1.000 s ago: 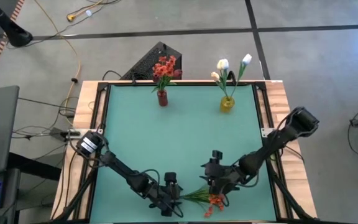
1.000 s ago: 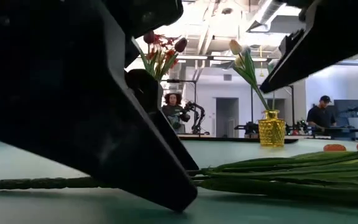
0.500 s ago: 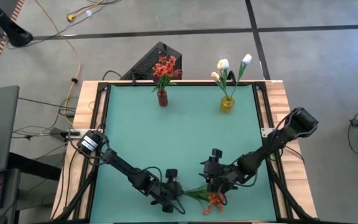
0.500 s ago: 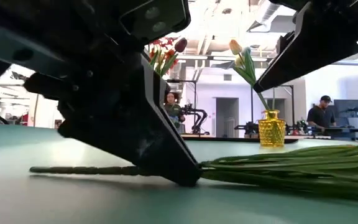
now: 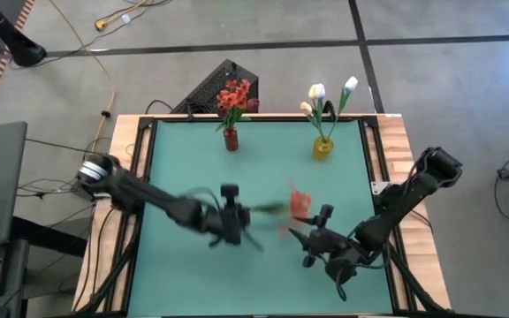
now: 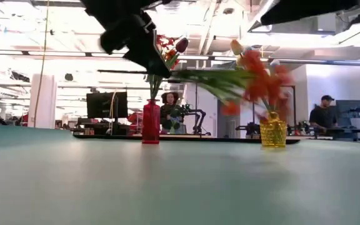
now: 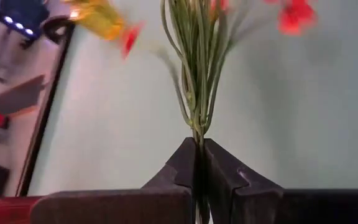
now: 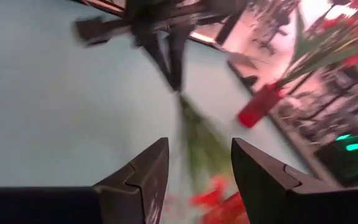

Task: Sort flowers into vase by color
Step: Put the orange flowers into the red vase

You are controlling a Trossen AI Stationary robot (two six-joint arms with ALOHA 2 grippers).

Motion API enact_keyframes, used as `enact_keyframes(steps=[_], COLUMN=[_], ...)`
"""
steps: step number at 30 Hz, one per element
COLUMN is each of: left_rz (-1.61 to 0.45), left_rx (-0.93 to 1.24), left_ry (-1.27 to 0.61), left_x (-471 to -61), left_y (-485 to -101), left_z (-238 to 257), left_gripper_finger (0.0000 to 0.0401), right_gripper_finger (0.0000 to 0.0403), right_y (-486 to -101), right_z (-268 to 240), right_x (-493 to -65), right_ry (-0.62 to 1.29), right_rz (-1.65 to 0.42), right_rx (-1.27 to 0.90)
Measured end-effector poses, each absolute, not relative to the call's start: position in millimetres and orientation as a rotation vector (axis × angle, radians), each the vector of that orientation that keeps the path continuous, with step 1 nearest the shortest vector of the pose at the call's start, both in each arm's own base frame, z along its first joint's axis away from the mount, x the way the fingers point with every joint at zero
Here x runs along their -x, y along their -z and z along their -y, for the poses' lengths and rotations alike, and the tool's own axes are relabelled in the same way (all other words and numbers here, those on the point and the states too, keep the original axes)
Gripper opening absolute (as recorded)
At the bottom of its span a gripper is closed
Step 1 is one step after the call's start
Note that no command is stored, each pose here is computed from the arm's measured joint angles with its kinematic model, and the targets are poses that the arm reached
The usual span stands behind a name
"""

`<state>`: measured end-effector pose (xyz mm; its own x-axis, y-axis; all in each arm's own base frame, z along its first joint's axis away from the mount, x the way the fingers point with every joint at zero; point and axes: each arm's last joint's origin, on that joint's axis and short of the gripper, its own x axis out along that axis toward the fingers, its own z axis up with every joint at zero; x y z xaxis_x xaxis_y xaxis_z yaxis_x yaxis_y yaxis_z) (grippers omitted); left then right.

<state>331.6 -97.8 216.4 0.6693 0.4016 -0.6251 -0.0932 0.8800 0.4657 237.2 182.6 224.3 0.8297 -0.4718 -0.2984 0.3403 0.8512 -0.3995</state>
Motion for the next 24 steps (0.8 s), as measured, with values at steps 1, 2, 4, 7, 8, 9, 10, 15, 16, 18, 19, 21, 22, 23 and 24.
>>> enact_keyframes(steps=[1,2,4,7,8,9,10,15,16,18,19,21,22,23,24], left_rz=[-0.777,-0.755,-0.709,-0.567,-0.501,-0.428,-0.367,-0.094,-0.031,0.106,0.167,0.303,0.360,0.407,0.457], left_rx=[-0.392,-0.356,-0.294,-0.233,-0.221,-0.215,-0.215,-0.219,-0.217,-0.193,-0.174,-0.147,-0.139,-0.132,-0.123], left_ry=[-0.286,-0.279,-0.243,-0.187,-0.170,-0.151,-0.130,-0.082,-0.074,-0.050,-0.035,0.001,0.012,0.015,0.010], left_x=[-329,-324,-314,-297,-291,-284,-278,-242,-235,-222,-215,-205,-200,-196,-193], left_y=[-222,-228,-236,-252,-259,-267,-273,-289,-290,-288,-285,-277,-269,-263,-258], left_z=[84,71,48,24,17,12,8,-11,-15,-21,-24,-28,-29,-31,-32], left_gripper_finger=[0.0001,0.0001,0.0001,0.0001,0.0000,0.0000,0.0000,0.0000,0.0000,0.0000,0.0000,0.0000,0.0000,0.0000,0.0000], right_gripper_finger=[0.0196,0.0194,0.0190,0.0184,0.0182,0.0180,0.0178,0.0173,0.0173,0.0173,0.0173,0.0173,0.0173,0.0173,0.0174], right_y=[-224,-223,-221,-218,-217,-218,-217,-205,-204,-206,-209,-213,-215,-214,-213], right_z=[-180,-177,-168,-147,-137,-127,-115,-50,-37,-14,-4,13,20,26,31], right_x=[-239,-240,-245,-252,-255,-256,-258,-265,-266,-269,-269,-271,-273,-276,-279], right_ry=[0.452,0.462,0.480,0.507,0.524,0.537,0.542,0.450,0.395,0.260,0.200,0.087,0.044,0.011,-0.006], right_rz=[-0.406,-0.417,-0.451,-0.542,-0.570,-0.592,-0.621,-0.608,-0.553,-0.393,-0.301,-0.129,-0.065,-0.028,0.001], right_rx=[0.363,0.378,0.396,0.423,0.422,0.408,0.395,0.303,0.280,0.234,0.204,0.160,0.150,0.142,0.137])
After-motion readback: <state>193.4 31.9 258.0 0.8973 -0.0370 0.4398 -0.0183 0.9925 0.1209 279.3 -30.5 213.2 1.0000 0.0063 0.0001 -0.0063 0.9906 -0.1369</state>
